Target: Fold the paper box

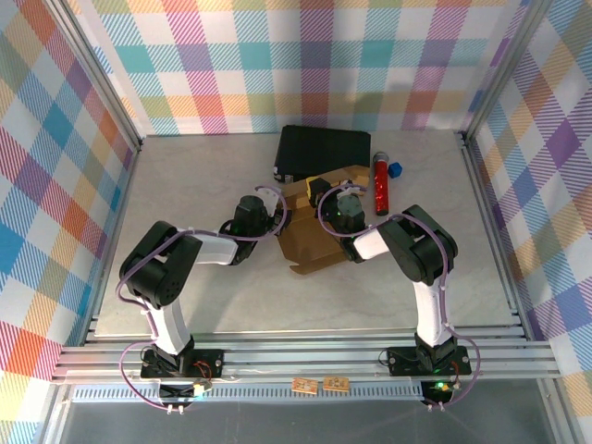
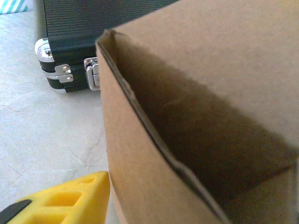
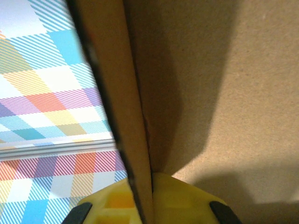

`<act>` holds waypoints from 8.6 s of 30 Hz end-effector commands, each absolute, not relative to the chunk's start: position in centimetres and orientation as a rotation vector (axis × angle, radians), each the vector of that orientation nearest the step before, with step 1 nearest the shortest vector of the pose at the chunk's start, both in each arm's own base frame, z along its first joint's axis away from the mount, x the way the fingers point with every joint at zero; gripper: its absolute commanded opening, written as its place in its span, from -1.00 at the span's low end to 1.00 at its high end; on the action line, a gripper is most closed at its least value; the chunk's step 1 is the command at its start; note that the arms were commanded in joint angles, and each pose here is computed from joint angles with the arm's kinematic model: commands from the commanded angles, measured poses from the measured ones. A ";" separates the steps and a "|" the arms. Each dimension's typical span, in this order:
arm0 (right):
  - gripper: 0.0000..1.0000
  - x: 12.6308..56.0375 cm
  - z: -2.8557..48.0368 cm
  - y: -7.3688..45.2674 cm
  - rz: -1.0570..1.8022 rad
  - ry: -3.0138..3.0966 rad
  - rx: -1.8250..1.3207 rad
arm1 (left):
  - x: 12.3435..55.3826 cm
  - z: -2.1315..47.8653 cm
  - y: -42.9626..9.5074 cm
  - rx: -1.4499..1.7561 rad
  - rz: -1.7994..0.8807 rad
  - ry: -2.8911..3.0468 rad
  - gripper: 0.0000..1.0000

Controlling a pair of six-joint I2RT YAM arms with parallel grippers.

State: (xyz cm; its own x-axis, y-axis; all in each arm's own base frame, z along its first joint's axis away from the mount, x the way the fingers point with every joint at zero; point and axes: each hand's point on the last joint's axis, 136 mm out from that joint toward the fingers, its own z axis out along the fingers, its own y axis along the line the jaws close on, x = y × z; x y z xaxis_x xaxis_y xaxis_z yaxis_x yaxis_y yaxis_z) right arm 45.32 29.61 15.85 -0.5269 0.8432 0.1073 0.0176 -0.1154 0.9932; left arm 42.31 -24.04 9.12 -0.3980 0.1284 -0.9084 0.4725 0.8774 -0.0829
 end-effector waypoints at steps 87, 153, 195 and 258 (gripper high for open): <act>0.01 36.1 28.6 21.5 0.893 2.507 0.709 | 30.3 21.7 -19.0 0.179 -0.301 2.588 -1.00; -0.21 30.3 18.8 18.6 0.739 2.524 0.459 | 31.5 23.7 -19.8 0.213 -0.300 2.530 -1.00; -1.00 28.3 19.1 25.3 0.414 2.667 0.003 | 31.4 24.1 -19.9 0.183 -0.306 2.555 -1.00; -0.20 30.5 29.0 20.3 1.756 2.077 -0.335 | 31.1 23.8 -18.9 0.178 -0.748 2.769 -1.00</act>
